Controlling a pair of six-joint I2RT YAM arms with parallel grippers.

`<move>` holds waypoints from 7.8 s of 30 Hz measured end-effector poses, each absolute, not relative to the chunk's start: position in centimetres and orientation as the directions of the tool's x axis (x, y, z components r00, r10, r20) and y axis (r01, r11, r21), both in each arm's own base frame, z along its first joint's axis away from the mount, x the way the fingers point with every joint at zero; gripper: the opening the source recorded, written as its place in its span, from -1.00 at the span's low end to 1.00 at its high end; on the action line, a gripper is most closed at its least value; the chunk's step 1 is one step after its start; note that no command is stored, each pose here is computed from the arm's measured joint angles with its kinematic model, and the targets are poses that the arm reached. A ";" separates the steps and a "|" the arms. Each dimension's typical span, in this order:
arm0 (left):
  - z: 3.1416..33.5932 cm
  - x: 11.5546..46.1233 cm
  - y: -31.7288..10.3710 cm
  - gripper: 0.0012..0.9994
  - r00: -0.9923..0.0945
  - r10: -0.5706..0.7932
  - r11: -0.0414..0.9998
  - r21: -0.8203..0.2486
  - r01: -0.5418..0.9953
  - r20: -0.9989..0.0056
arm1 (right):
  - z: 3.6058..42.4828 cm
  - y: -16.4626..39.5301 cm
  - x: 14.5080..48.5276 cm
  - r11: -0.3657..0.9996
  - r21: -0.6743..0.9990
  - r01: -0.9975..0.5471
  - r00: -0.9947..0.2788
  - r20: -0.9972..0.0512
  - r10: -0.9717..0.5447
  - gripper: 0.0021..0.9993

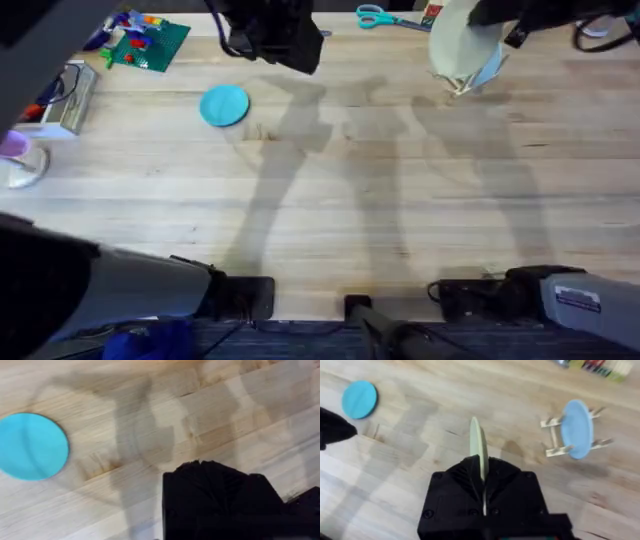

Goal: Pick up the plates from the table one by one and place each into a slot on the dish rack.

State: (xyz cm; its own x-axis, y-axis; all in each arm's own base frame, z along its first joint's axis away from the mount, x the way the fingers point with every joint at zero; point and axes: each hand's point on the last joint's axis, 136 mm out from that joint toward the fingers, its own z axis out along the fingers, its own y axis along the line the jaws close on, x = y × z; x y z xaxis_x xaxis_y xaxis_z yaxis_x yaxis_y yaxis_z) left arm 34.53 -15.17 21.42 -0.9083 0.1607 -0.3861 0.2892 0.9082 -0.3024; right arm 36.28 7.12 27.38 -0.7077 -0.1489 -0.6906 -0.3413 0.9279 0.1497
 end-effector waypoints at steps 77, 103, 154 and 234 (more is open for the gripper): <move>29.4 23.9 -10.3 0.99 -0.736 0.428 0.847 -0.051 0.529 -0.524 | 30.4 0.7 33.7 0.834 -0.328 -0.443 -0.534 -0.651 -0.539 -0.94; 29.4 23.9 -10.3 0.99 -0.736 0.428 0.847 -0.051 0.529 -0.524 | 25.3 -0.4 40.5 0.843 -0.299 -0.447 -0.580 -0.621 -0.527 -0.94; 29.4 23.9 -10.3 0.99 -0.736 0.428 0.847 -0.052 0.529 -0.524 | 20.8 -1.1 44.5 0.849 -0.281 -0.448 -0.609 -0.599 -0.520 -0.94; 29.4 23.9 -10.3 0.99 -0.736 0.428 0.847 -0.052 0.530 -0.524 | 16.6 -1.6 46.1 0.862 -0.249 -0.442 -0.666 -0.553 -0.501 -0.67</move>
State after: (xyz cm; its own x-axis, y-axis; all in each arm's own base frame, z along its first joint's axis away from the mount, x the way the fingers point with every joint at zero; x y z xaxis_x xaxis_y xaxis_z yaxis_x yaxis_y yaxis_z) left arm 23.90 -10.26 29.37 -0.7361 0.4284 -0.5240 0.5295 0.8467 -0.0516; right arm 46.11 -1.65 16.57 -0.6656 -0.5012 -0.5530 -0.4422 0.8617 -0.2488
